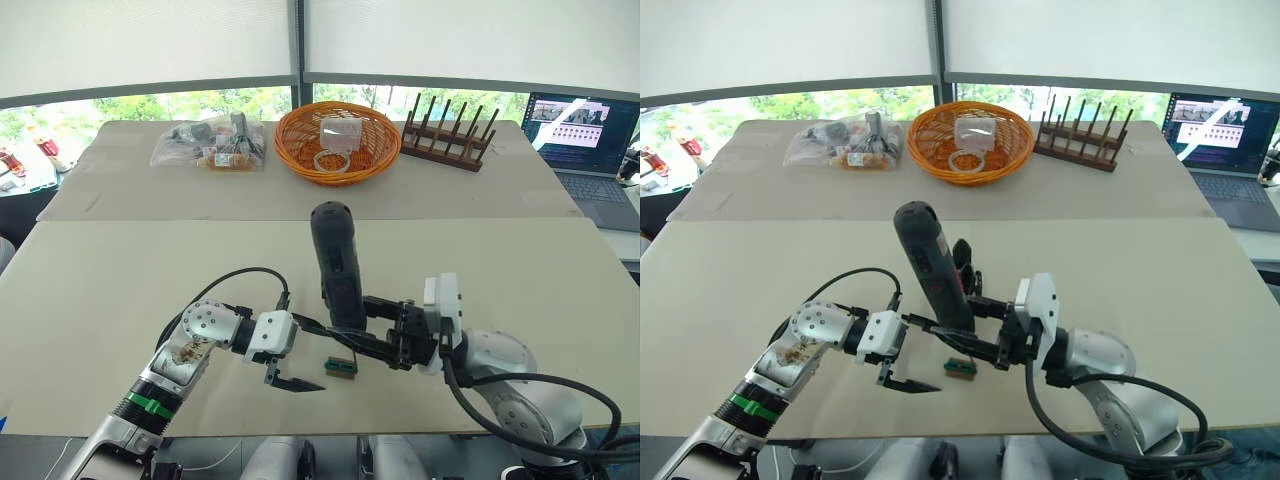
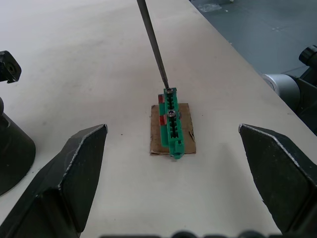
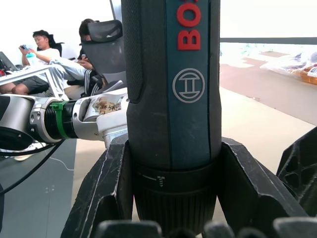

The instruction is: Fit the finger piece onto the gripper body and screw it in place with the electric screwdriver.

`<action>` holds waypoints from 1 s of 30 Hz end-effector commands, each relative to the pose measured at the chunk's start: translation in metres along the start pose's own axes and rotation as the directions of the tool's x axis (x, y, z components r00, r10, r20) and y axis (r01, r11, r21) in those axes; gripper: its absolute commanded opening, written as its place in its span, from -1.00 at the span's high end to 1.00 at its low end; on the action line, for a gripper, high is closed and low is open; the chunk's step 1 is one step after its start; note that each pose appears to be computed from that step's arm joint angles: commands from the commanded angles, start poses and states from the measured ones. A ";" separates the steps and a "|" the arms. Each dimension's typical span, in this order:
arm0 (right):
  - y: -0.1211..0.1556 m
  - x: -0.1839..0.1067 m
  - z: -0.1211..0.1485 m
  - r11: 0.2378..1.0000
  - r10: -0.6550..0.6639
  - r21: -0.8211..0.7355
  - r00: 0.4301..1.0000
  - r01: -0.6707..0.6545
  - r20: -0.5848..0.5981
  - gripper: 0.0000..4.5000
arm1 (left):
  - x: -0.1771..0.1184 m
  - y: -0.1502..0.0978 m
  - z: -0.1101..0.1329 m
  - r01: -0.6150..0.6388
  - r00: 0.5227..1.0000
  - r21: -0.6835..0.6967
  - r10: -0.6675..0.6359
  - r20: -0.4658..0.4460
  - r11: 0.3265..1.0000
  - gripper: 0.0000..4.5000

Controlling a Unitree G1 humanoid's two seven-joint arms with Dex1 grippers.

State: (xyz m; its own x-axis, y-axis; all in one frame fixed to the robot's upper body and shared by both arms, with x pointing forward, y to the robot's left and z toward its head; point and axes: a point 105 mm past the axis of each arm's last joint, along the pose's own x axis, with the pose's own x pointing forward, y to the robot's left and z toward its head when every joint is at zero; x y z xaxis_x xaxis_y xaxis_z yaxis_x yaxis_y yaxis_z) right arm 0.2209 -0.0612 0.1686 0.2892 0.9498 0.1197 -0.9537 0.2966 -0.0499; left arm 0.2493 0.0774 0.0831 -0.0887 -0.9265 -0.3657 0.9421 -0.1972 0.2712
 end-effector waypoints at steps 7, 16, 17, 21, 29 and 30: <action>0.006 0.001 0.018 0.998 0.031 -0.064 0.997 -0.026 0.072 0.15 | 0.000 0.002 0.006 -0.004 1.000 0.026 0.004 0.006 1.000 -1.00; 0.005 -0.002 0.016 0.995 0.042 -0.090 0.998 -0.038 0.044 0.15 | 0.001 0.004 0.006 -0.007 1.000 0.027 0.007 0.011 1.000 -1.00; 0.005 -0.002 0.016 0.995 0.043 -0.091 0.998 -0.039 0.044 0.15 | 0.001 0.004 0.006 -0.007 1.000 0.027 0.007 0.011 1.000 -1.00; 0.006 -0.001 0.017 0.994 0.049 -0.095 0.998 -0.044 0.044 0.15 | 0.001 0.004 0.007 -0.008 1.000 0.028 0.008 0.011 1.000 -1.00; 0.007 -0.002 0.013 0.996 0.046 -0.077 0.998 -0.044 0.032 0.15 | 0.001 0.004 0.007 -0.009 1.000 0.028 0.008 0.014 1.000 -1.00; 0.008 -0.002 0.013 0.996 0.046 -0.072 0.998 -0.043 0.032 0.15 | 0.001 0.004 0.007 -0.009 1.000 0.029 0.008 0.014 1.000 -1.00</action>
State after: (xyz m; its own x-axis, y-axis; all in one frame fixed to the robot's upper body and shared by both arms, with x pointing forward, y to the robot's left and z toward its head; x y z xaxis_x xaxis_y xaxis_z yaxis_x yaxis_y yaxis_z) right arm 0.2183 -0.0635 0.1675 0.2704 0.9575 0.1005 -0.9573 0.2786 -0.0779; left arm 0.2493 0.0758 0.0824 -0.0887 -0.9254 -0.3685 0.9409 -0.1992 0.2738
